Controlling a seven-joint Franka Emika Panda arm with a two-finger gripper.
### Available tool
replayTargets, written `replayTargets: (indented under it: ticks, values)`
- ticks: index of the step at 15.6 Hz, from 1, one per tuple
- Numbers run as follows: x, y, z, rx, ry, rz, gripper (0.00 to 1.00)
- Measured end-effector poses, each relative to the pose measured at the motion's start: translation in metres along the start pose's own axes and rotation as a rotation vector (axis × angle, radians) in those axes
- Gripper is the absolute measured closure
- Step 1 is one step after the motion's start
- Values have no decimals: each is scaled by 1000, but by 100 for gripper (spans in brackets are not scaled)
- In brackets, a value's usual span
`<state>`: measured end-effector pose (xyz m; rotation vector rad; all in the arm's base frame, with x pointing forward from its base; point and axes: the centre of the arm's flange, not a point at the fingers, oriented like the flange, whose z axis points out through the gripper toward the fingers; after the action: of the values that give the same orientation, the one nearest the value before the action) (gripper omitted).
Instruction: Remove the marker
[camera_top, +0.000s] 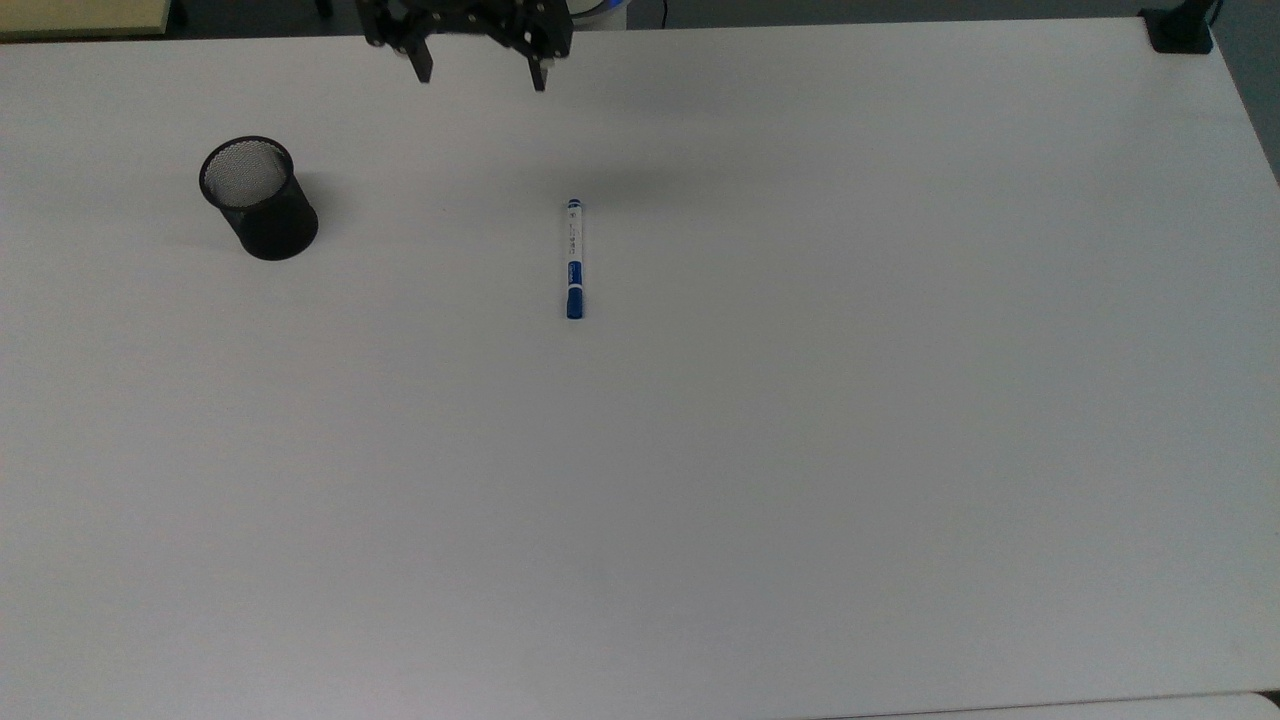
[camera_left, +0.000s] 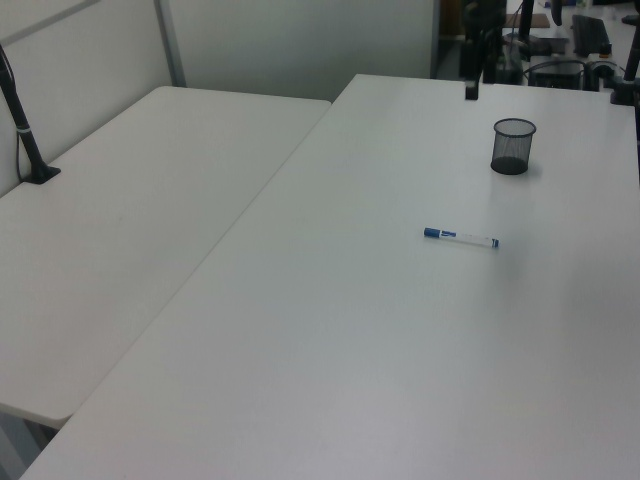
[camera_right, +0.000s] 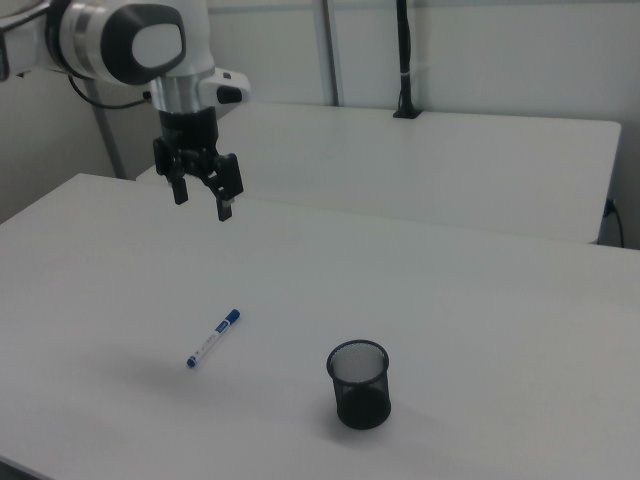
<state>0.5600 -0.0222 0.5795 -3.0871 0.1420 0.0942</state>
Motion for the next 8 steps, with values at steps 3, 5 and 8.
replayTargets:
  ticks: [3, 5, 8]
  values:
    - [-13, 12, -17, 2, 22, 6, 0]
    - [-15, 19, -19, 2, 25, 4, 0]
    - [-15, 24, -18, 2, 23, 4, 0]
